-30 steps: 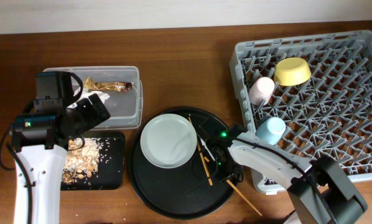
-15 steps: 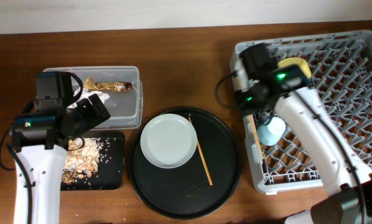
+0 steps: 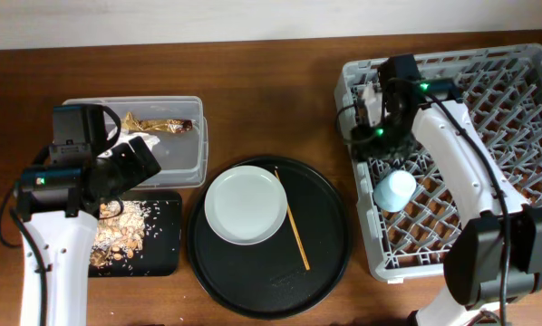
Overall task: Sort waste into correct bins and load items into the dishwasher rack
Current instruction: 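Drop the chopstick into the dish rack with the right gripper, then grasp the second chopstick beside the white plate with right gripper, then place the second chopstick into the dish rack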
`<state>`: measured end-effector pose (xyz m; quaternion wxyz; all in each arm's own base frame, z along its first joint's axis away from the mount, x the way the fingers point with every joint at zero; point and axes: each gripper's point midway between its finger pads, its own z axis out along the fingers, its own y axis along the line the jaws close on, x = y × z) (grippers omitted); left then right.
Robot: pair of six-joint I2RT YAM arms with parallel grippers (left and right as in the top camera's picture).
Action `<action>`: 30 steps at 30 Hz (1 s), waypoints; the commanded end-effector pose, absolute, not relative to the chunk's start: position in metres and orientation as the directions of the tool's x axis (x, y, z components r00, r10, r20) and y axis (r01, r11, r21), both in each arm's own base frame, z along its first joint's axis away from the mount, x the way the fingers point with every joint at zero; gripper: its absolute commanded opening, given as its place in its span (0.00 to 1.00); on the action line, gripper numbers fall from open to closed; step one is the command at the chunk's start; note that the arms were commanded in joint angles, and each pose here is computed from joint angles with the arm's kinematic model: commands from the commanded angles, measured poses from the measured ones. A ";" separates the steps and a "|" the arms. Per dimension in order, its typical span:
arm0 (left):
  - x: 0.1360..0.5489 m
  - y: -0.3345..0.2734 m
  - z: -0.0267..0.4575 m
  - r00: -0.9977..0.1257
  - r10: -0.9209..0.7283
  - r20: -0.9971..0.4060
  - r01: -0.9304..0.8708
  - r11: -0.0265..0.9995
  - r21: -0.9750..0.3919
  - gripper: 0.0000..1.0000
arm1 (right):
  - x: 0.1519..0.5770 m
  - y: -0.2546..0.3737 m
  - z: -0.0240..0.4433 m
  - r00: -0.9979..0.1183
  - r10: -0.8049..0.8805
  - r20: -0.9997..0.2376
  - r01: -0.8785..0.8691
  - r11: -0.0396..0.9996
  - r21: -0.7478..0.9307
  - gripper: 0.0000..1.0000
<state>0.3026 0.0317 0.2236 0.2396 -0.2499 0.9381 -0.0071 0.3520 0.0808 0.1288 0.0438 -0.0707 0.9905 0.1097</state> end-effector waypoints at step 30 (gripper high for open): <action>0.302 0.034 0.225 -0.753 -0.479 -0.452 -0.475 0.870 -0.132 0.99 | 0.304 0.177 0.088 -0.962 -0.206 -0.179 -0.183 0.973 -0.138 0.04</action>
